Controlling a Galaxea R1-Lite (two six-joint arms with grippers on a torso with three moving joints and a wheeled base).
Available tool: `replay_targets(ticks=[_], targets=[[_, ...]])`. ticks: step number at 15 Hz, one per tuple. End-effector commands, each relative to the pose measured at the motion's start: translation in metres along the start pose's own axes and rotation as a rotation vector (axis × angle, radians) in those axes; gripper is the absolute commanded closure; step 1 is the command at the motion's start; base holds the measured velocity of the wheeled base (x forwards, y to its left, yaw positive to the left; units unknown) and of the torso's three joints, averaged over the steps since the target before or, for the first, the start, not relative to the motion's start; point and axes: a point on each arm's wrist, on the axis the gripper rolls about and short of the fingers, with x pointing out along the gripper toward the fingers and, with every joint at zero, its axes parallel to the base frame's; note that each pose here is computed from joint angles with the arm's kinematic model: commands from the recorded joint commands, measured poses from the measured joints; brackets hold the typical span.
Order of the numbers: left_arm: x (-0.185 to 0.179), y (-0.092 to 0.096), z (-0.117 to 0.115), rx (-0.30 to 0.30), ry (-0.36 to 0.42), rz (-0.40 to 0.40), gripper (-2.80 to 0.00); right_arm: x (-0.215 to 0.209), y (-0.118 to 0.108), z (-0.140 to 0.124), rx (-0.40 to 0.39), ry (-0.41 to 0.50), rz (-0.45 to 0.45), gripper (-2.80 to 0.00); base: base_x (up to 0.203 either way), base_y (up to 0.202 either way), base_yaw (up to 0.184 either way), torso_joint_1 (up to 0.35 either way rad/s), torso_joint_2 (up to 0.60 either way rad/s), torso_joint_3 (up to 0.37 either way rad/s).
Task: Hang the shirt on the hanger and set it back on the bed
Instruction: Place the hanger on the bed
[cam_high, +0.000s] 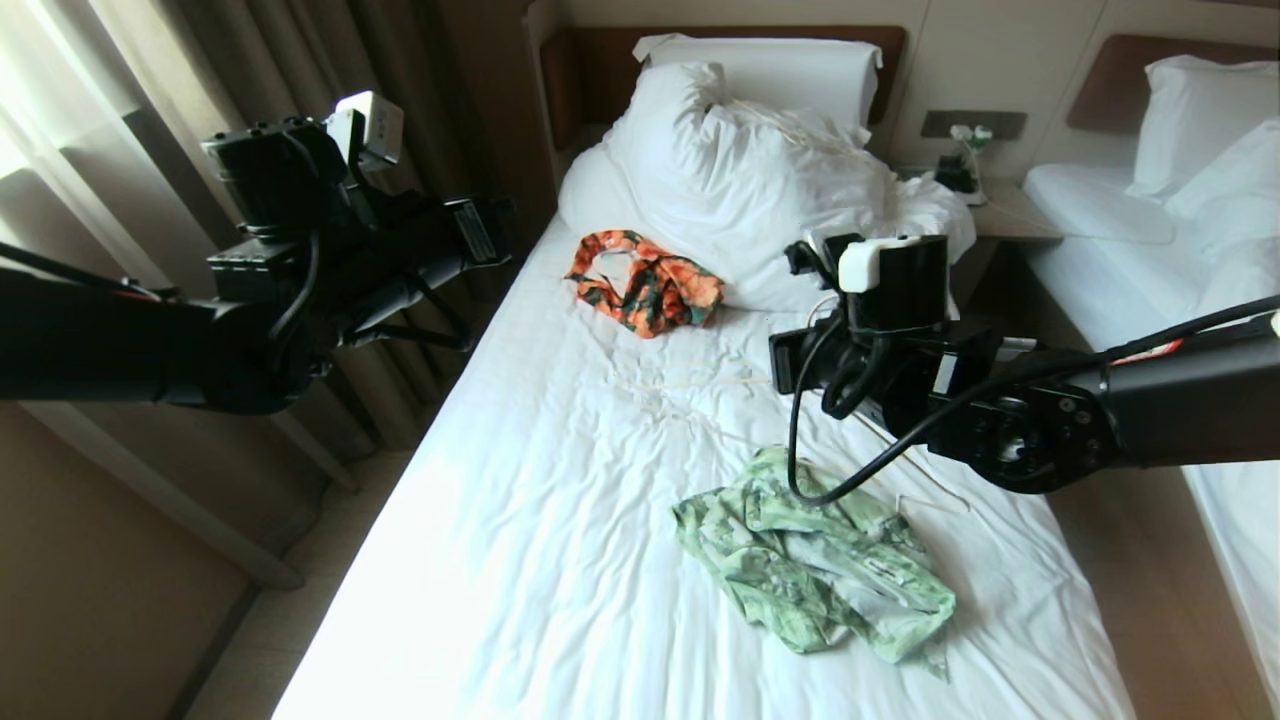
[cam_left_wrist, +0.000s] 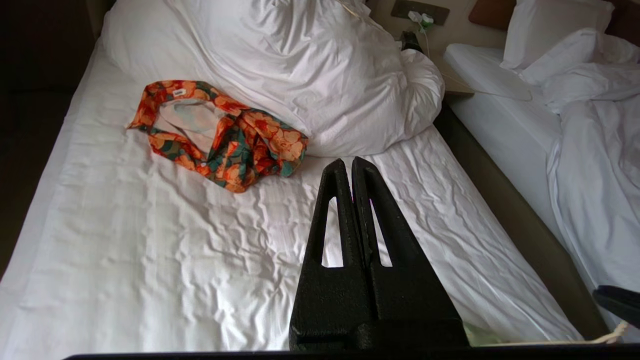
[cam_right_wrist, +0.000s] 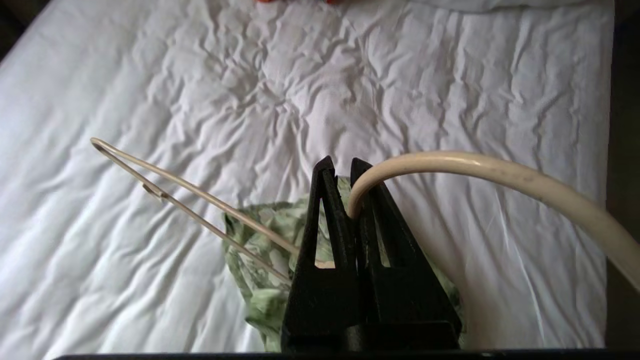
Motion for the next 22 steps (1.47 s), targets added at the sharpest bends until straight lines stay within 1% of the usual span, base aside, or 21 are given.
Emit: replay_targets(ticks=[1, 4, 7, 11, 15, 18, 20, 22], targets=[[-0.001, 0.0, 0.001, 0.001, -0.005, -0.001, 0.0, 0.013, -0.006, -0.019, -0.036, 0.08, -0.014, 0.0, 0.0, 0.0, 0.0, 0.0, 0.0, 0.0], [-0.001, -0.001, 0.003, 0.004, -0.01, 0.0, 0.0, 0.038, -0.018, -0.049, -0.061, 0.172, -0.051, 0.0, 0.0, 0.0, 0.0, 0.0, 0.0, 0.0], [-0.003, 0.0, 0.006, 0.005, -0.017, 0.003, 0.0, 0.048, -0.02, -0.084, -0.086, 0.269, -0.041, 0.0, 0.0, 0.0, 0.0, 0.0, 0.0, 0.0], [-0.003, -0.001, 0.006, 0.005, -0.02, 0.002, 0.0, 0.055, -0.024, -0.116, -0.092, 0.336, -0.04, 0.0, 0.0, 0.0, 0.0, 0.0, 0.0, 0.0], [-0.003, -0.001, 0.006, 0.005, -0.02, 0.004, 0.0, 0.065, -0.024, -0.139, -0.096, 0.33, -0.045, 0.0, 0.0, 0.0, 0.0, 0.0, 0.0, 0.0], [-0.003, -0.001, 0.006, 0.005, -0.021, 0.003, 0.0, 0.072, -0.023, -0.154, -0.102, 0.348, -0.051, 0.0, 0.0, 0.0, 0.0, 0.0, 0.0, 0.0], [-0.003, -0.001, 0.006, 0.004, -0.022, 0.005, 0.0, 0.08, -0.025, -0.16, -0.099, 0.315, -0.061, 0.0, 0.0, 0.0, 0.0, 0.0, 0.0, 0.0], [-0.003, -0.001, 0.006, 0.002, -0.022, 0.006, 0.0, 0.087, -0.029, -0.171, -0.119, 0.32, -0.072, 0.0, 0.0, 0.0, 0.0, 0.0, 0.0, 0.0]])
